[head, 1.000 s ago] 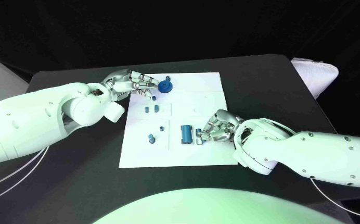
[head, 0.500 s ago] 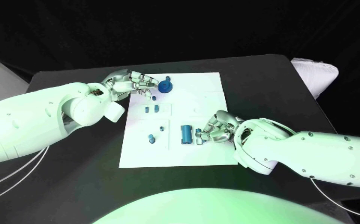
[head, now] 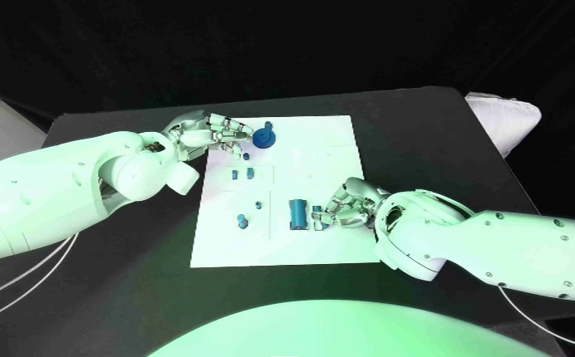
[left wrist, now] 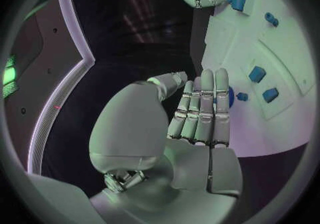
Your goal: Assemble the parts on the task board
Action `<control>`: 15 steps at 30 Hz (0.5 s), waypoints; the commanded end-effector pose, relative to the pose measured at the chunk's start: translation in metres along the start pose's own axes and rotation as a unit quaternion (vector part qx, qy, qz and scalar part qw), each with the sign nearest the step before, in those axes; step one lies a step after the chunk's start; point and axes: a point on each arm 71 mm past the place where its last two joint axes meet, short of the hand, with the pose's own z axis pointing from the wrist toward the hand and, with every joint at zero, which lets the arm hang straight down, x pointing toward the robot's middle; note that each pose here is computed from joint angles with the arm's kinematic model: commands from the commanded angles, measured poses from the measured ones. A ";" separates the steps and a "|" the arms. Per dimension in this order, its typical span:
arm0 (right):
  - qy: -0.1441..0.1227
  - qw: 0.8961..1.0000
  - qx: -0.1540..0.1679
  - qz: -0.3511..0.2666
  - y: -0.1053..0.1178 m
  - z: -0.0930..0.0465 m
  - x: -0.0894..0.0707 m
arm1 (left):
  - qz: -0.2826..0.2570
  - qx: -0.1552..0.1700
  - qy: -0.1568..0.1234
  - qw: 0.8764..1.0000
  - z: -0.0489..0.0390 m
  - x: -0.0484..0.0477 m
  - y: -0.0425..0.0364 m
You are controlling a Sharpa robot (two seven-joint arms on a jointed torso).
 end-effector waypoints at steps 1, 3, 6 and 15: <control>0.008 1.000 -0.007 -0.003 0.002 -0.002 0.002 | -0.001 0.003 0.008 1.000 0.0003 0.0019 -0.0007; 0.007 1.000 -0.008 -0.003 0.002 -0.002 0.002 | -0.001 0.003 0.008 1.000 0.0003 0.0019 -0.0007; 0.007 1.000 -0.009 -0.002 0.002 -0.003 0.002 | -0.001 0.003 0.008 1.000 0.0003 0.0018 -0.0007; 0.005 1.000 -0.013 0.000 0.003 -0.003 0.002 | -0.001 0.002 0.008 1.000 0.0000 0.0014 -0.0006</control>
